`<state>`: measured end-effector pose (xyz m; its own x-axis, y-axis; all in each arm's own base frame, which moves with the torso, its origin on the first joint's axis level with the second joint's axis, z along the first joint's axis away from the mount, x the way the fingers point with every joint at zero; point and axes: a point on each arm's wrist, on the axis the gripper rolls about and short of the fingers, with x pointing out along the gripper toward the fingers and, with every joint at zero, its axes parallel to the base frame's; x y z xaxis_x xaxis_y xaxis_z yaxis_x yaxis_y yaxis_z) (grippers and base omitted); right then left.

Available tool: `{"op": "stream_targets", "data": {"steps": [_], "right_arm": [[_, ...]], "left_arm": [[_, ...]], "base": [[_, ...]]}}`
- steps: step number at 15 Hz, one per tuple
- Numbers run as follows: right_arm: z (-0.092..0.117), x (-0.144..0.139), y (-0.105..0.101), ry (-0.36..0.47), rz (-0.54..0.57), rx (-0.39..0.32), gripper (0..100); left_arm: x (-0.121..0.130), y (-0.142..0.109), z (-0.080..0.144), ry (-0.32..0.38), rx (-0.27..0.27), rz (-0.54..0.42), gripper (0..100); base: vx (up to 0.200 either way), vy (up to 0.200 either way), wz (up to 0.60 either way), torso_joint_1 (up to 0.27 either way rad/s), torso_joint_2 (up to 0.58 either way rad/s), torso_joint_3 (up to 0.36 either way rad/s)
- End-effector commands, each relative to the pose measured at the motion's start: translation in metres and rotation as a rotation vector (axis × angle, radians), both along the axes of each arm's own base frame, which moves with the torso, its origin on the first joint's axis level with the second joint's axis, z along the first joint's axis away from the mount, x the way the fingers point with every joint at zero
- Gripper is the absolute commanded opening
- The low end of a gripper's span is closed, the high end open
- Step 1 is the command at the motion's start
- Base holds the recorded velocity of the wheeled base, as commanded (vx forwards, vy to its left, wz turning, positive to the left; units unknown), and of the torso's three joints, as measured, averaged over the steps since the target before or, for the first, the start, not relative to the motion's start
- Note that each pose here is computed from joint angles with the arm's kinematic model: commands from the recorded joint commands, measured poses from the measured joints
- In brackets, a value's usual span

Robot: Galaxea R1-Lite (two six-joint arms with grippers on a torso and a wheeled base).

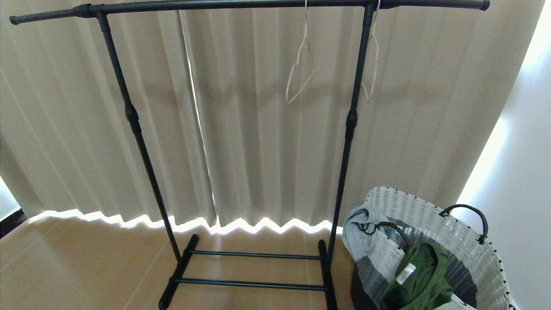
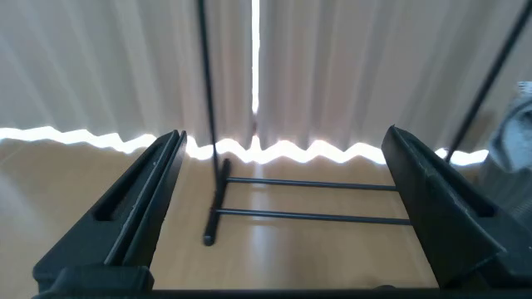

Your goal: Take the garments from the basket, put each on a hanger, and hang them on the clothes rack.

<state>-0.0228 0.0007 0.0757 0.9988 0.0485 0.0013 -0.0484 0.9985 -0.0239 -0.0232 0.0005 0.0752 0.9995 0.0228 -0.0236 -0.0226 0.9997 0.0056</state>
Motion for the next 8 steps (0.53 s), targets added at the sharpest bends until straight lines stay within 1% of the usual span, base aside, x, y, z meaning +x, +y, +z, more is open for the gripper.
{"op": "stream_targets", "data": {"steps": [1, 8], "right_arm": [[-0.0001, 0.0000, 0.0000, 0.000, 0.002, -0.001, 100], [-0.0001, 0.0000, 0.0000, 0.000, 0.001, -0.001, 100]], "left_arm": [[0.0001, 0.0000, 0.0001, 0.001, 0.000, 0.000, 100], [0.0001, 0.0000, 0.0001, 0.001, -0.002, 0.000, 100]], "base": [[0.000, 0.000, 0.00, 0.000, 0.00, 0.000], [0.000, 0.000, 0.00, 0.000, 0.00, 0.000]]}}
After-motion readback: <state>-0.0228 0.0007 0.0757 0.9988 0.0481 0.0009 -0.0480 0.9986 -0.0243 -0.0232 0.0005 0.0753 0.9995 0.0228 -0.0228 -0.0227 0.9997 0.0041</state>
